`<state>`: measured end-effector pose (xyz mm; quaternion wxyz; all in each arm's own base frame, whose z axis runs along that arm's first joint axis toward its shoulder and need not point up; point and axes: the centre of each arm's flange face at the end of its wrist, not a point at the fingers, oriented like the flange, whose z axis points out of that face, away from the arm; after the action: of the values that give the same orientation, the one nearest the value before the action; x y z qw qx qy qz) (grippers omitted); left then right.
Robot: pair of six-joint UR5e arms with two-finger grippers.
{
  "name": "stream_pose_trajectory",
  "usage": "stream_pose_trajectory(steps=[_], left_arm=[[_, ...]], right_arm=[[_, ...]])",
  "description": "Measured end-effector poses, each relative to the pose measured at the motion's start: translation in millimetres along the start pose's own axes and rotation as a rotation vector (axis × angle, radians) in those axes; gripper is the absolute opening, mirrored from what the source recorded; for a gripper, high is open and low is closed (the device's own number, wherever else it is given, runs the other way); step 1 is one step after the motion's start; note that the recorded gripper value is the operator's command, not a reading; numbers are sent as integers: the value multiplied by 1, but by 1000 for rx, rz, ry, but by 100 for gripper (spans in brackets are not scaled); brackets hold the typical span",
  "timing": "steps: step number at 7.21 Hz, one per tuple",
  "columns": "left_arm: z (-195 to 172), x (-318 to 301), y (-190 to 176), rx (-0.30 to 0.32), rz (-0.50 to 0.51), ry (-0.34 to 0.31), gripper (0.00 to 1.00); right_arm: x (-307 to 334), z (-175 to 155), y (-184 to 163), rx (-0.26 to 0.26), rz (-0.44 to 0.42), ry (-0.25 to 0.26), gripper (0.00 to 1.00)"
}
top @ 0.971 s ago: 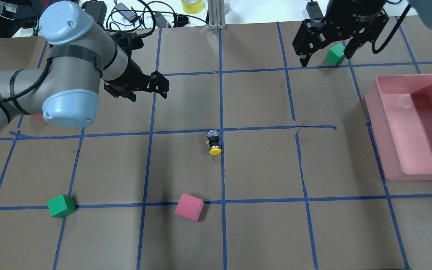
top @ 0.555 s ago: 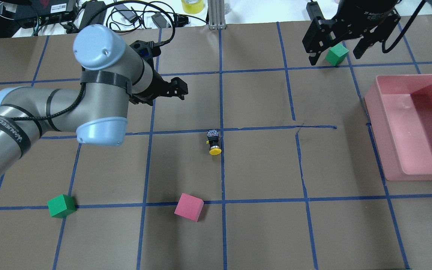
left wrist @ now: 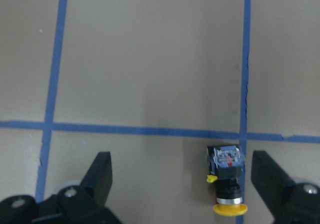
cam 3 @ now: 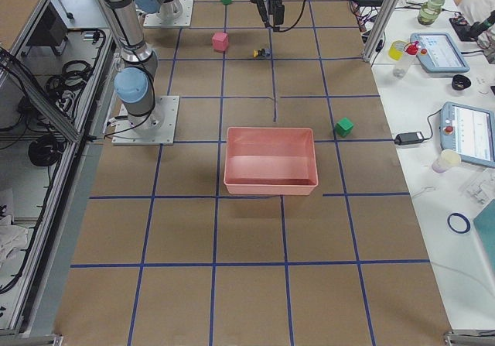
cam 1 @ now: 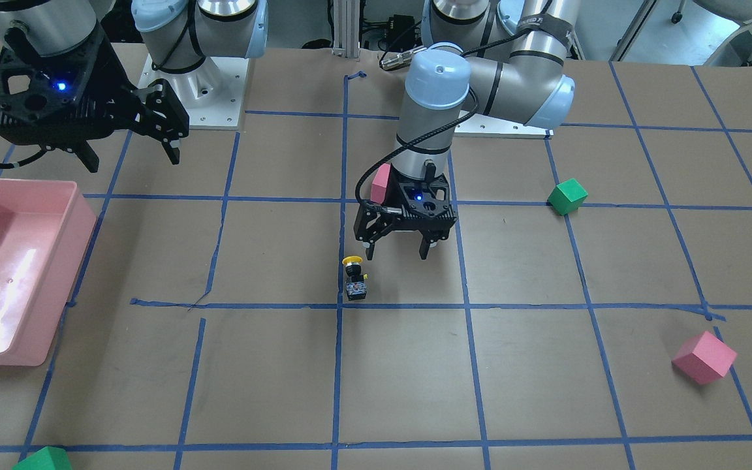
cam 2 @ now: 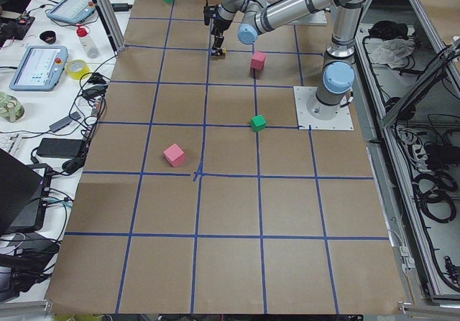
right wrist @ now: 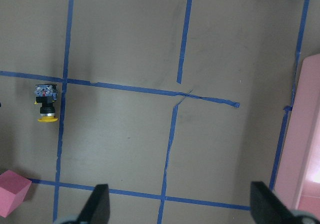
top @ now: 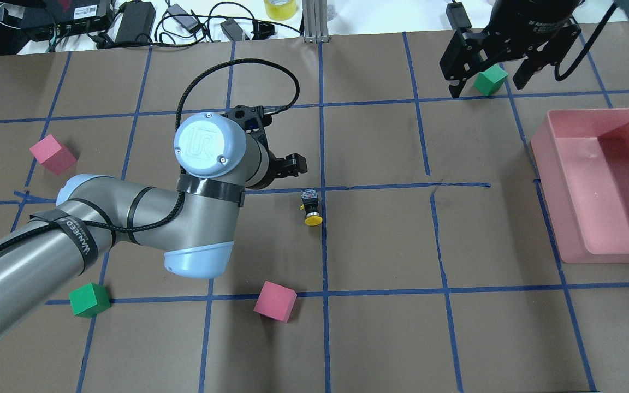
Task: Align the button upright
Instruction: 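Lower the left gripper and grasp the button switch by its body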
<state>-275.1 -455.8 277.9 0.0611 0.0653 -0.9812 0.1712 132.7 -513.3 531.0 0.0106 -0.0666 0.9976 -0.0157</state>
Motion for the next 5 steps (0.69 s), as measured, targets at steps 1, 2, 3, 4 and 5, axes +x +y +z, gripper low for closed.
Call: stream_pose_trajectory(steps=[1, 2, 3, 4, 5], left_arm=[[9, 10, 10, -13, -22, -1, 100], [20, 21, 20, -19, -69, 1, 100], [32, 30, 29, -17, -104, -13, 99], [46, 36, 39, -16, -118, -44, 99], [60, 40, 48, -29, -124, -66, 99]], right_arm=[[0, 0, 0, 1, 0, 1, 100], [1, 0, 0, 1, 1, 3, 100], [1, 0, 0, 1, 1, 4, 100], [1, 0, 0, 1, 1, 5, 100], [1, 0, 0, 1, 1, 6, 100]])
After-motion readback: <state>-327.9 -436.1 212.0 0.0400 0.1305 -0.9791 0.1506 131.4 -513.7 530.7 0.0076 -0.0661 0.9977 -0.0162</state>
